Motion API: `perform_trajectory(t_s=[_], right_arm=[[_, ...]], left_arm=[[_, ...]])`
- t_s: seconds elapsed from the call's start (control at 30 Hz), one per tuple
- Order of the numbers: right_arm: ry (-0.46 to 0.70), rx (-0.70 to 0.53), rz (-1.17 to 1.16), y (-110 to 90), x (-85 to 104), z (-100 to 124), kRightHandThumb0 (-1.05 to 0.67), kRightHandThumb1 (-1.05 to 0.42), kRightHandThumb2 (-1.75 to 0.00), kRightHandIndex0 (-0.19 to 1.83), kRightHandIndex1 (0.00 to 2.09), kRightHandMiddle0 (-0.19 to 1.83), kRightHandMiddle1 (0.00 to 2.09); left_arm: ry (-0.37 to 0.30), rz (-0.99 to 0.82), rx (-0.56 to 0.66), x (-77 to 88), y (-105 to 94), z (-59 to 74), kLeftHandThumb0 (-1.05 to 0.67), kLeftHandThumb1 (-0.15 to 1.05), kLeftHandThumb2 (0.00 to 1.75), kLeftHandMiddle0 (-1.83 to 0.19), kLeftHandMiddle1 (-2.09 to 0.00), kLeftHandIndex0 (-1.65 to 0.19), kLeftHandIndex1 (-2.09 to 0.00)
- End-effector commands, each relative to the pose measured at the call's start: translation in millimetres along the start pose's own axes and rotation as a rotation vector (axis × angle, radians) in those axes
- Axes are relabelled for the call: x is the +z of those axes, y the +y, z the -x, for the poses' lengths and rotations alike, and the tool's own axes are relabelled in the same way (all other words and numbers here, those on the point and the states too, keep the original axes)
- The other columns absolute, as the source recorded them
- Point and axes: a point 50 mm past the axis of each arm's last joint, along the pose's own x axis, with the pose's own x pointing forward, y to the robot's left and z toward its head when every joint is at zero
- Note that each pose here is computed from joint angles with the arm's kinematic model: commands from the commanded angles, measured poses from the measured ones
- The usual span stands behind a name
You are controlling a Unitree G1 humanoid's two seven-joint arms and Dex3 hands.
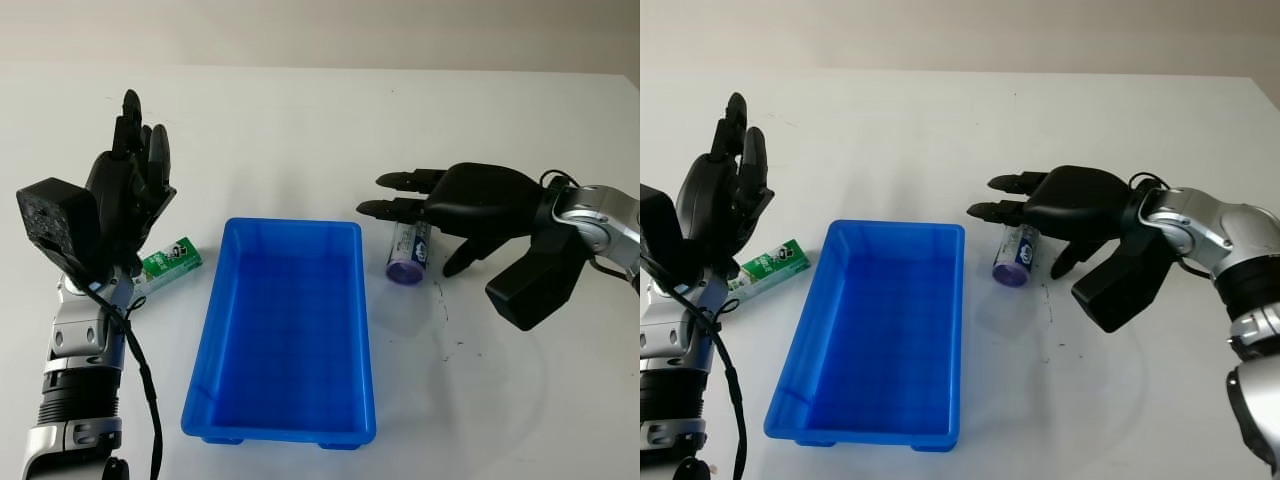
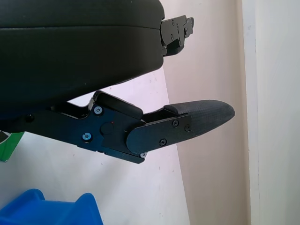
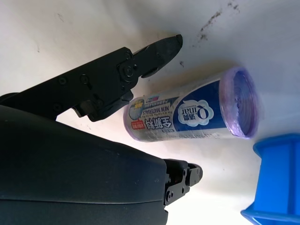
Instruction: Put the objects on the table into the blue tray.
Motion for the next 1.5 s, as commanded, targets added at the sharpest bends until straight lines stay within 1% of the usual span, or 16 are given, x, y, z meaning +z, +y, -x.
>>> perform_trajectory(t_s=[0.0,0.27,0.3,0.37,0.43,0.47,0.5,0.57,0.6,0.63,0.67,0.87,0.97,1.07,1.33,1.47], right_arm=[[-0.037,-0.016,-0.010,2.5,6.1,-7.2,-0.27,-0.94,-0.08,0.18,0.11,0.20,0.10],[-0.085,-0.091,-0.053,10.1,12.2,-14.6,-0.25,-0.98,-0.06,0.46,0.22,0.42,0.22],[-0.087,-0.089,-0.052,10.9,12.4,-15.6,-0.26,-0.98,-0.06,0.48,0.25,0.40,0.31],[-0.090,-0.086,-0.044,11.8,12.7,-17.1,-0.27,-0.98,-0.06,0.49,0.38,0.27,0.74],[-0.092,-0.087,-0.017,12.1,12.9,-18.3,-0.30,-1.00,-0.05,0.44,0.62,0.16,1.14],[-0.094,-0.092,-0.007,12.2,13.0,-18.5,-0.32,-1.00,-0.05,0.37,0.88,0.11,1.39],[-0.096,-0.098,0.003,12.4,12.9,-18.5,-0.33,-1.00,-0.05,0.32,1.06,0.09,1.52],[-0.098,-0.114,0.013,12.7,13.0,-19.0,-0.36,-0.98,-0.05,0.26,1.62,0.09,1.76],[-0.098,-0.117,0.019,13.2,13.0,-19.3,-0.37,-0.97,-0.05,0.26,1.81,0.11,1.85],[-0.096,-0.116,0.027,13.9,12.8,-19.6,-0.39,-0.96,-0.05,0.28,1.95,0.13,1.93],[-0.095,-0.120,0.033,14.8,12.7,-19.8,-0.43,-0.96,-0.05,0.38,2.04,0.17,2.03],[-0.058,-0.135,0.089,17.9,9.9,-19.5,-0.53,-1.02,-0.06,0.93,2.09,0.57,2.09],[-0.039,-0.152,0.126,15.9,7.5,-19.1,-0.56,-1.04,-0.19,1.12,2.09,0.76,2.09],[0.012,-0.171,0.129,7.8,1.7,-19.6,-0.55,-1.05,-0.27,1.11,2.09,0.80,2.09],[0.177,-0.392,0.109,-30.1,-20.9,-18.4,-0.46,-1.05,-0.17,0.95,2.09,0.72,2.09],[0.227,-0.521,0.135,-54.9,-27.3,-18.1,-0.44,-1.05,-0.11,0.99,2.09,0.75,2.09]], left_arm=[[-0.009,-0.009,0.003,2.7,1.2,1.9,-0.77,1.05,0.66,0.19,-0.01,0.19,0.00],[-0.003,-0.014,-0.005,1.0,2.3,3.2,-0.78,1.05,0.66,0.19,0.00,0.19,0.00],[-0.002,-0.014,-0.004,0.9,2.3,3.2,-0.79,1.05,0.66,0.19,0.00,0.19,0.00],[0.000,-0.015,-0.001,1.0,2.6,3.1,-0.79,1.05,0.66,0.19,0.00,0.19,0.00],[0.000,-0.014,0.000,1.5,3.0,2.8,-0.79,1.05,0.66,0.19,0.00,0.19,0.00],[-0.001,-0.013,0.002,1.8,3.1,2.7,-0.79,1.05,0.66,0.19,0.00,0.19,0.00],[-0.003,-0.014,0.001,2.0,3.2,2.5,-0.79,1.05,0.66,0.19,0.00,0.19,0.00],[-0.007,-0.018,-0.002,2.3,3.4,2.2,-0.79,1.05,0.66,0.19,0.00,0.19,0.00],[-0.007,-0.018,-0.002,2.3,3.5,2.2,-0.79,1.05,0.66,0.19,0.00,0.19,0.00],[-0.007,-0.017,-0.001,2.5,3.5,2.3,-0.79,1.05,0.66,0.19,0.00,0.19,0.00],[-0.007,-0.018,-0.002,2.7,3.7,2.4,-0.79,1.05,0.66,0.19,0.00,0.19,0.00],[-0.013,-0.011,-0.002,3.5,4.5,1.8,-0.78,1.05,0.65,0.19,0.00,0.19,0.00],[-0.020,-0.016,0.005,4.2,4.0,1.7,-0.78,1.05,0.65,0.19,0.00,0.19,0.00],[-0.019,-0.013,0.004,4.5,3.3,1.5,-0.77,1.05,0.66,0.19,0.00,0.19,0.00],[-0.017,-0.018,0.000,4.2,3.4,0.7,-0.77,1.05,0.66,0.19,0.00,0.19,0.00],[-0.013,-0.021,0.000,4.0,3.1,1.1,-0.78,1.05,0.66,0.19,0.00,0.19,0.00]])
